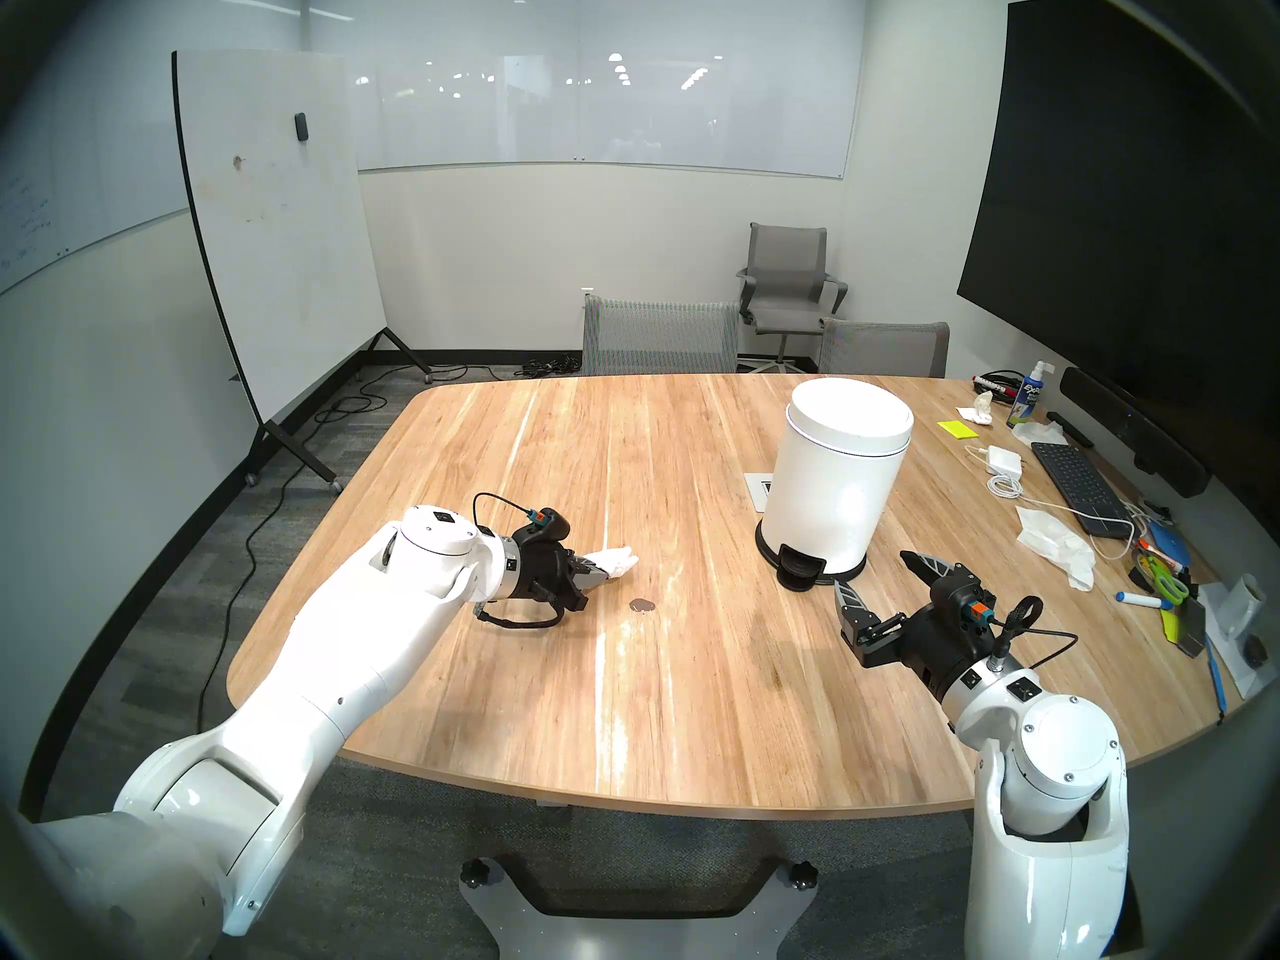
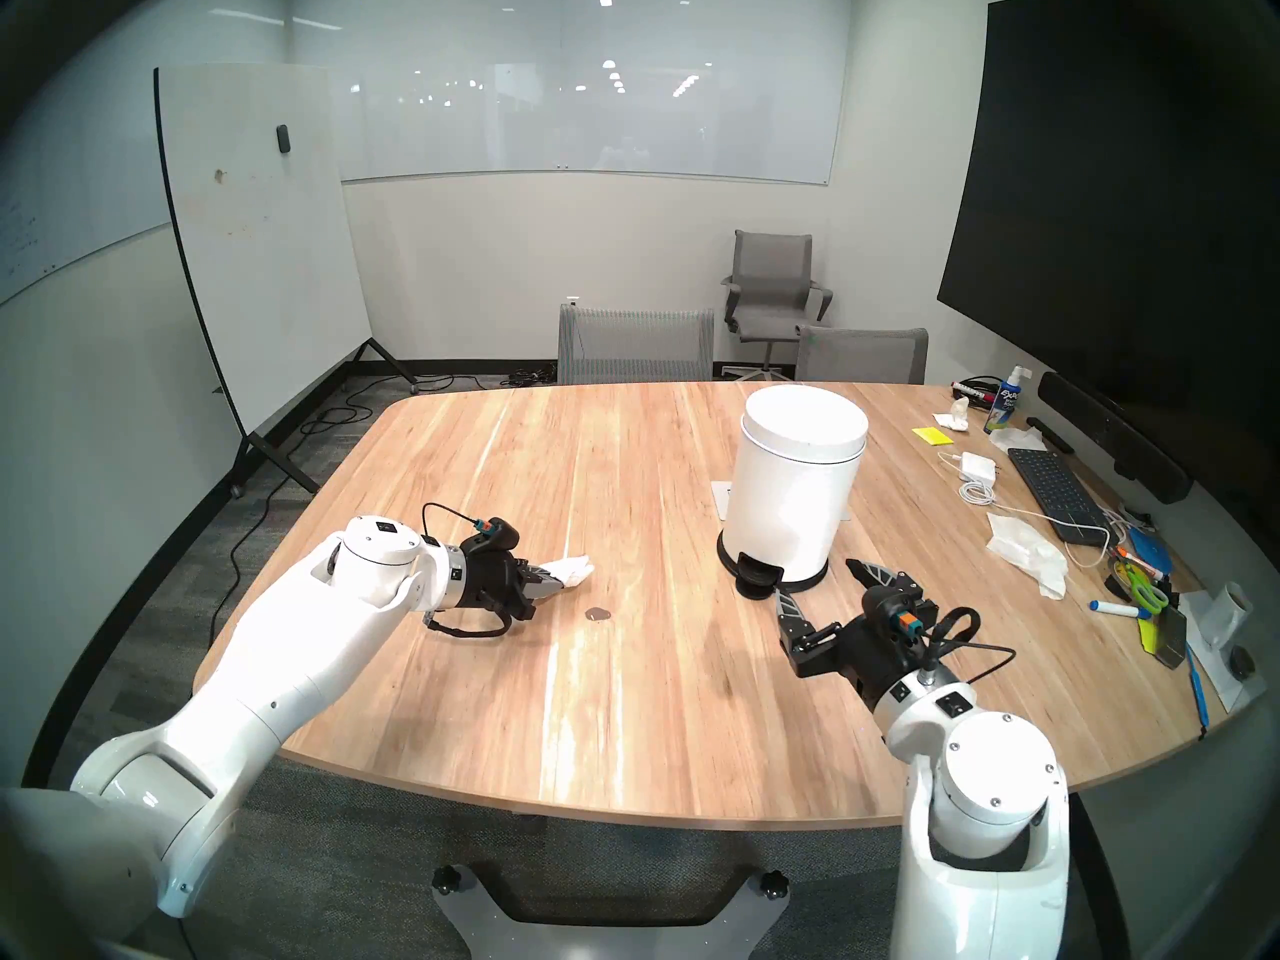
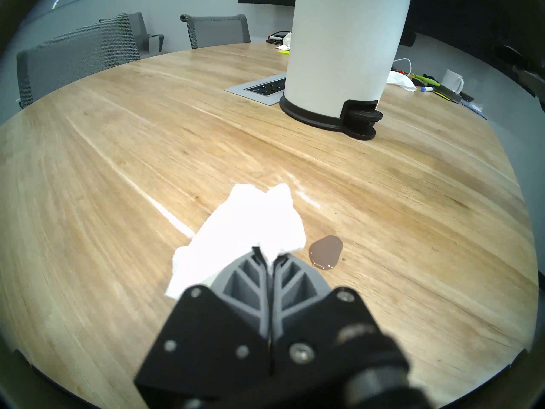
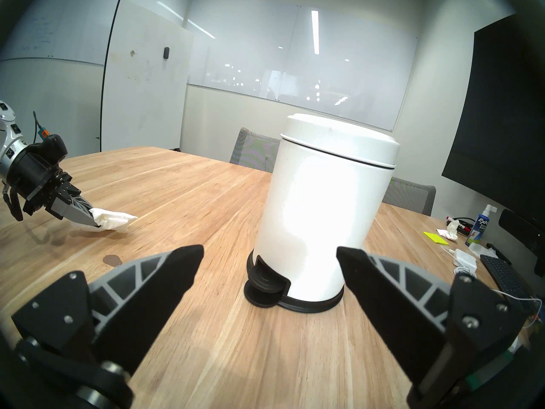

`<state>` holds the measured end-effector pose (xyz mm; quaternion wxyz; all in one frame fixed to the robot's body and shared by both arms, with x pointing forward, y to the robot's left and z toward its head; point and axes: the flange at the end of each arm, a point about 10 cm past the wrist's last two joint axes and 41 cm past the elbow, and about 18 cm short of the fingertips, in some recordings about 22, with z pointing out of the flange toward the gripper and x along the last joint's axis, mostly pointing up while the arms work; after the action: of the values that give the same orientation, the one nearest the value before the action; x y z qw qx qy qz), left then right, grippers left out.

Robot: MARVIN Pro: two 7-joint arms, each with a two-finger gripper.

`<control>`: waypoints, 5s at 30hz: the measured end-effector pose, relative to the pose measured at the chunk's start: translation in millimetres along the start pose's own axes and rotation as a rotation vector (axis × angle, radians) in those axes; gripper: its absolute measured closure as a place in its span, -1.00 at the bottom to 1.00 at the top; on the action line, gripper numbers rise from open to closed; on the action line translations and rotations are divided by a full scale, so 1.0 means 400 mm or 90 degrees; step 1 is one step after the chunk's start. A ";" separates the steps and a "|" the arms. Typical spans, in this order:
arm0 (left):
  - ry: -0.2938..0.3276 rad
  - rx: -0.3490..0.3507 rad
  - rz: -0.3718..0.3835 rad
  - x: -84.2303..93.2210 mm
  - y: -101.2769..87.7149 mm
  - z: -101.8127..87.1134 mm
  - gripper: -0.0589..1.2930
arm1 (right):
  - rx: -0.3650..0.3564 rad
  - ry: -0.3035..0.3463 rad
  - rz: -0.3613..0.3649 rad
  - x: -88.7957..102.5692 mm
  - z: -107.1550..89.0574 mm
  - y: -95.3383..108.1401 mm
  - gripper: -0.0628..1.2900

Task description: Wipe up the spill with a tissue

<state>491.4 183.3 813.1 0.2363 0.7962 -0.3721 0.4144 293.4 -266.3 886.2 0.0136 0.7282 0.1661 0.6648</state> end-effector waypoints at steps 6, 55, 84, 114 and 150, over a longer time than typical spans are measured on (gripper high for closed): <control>0.001 0.000 0.004 0.011 0.012 0.008 0.93 | 0.000 0.000 0.000 0.000 0.000 0.000 -0.92; -0.010 0.002 0.013 0.049 0.150 0.043 0.91 | 0.000 0.000 0.000 0.000 0.000 0.000 -0.92; -0.006 0.000 0.012 0.059 0.176 0.061 0.93 | 0.000 0.000 0.000 0.000 0.000 0.000 -0.92; -0.010 -0.020 0.018 0.060 0.188 0.073 0.93 | 0.000 0.000 0.000 0.000 0.000 0.000 -0.92; -0.010 -0.016 0.018 0.062 0.185 0.072 0.93 | 0.000 0.000 0.000 0.000 0.000 0.000 -0.92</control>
<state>456.2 108.5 823.2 0.2376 0.7909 -0.3907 0.4067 293.4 -266.3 886.2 0.0136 0.7283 0.1661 0.6647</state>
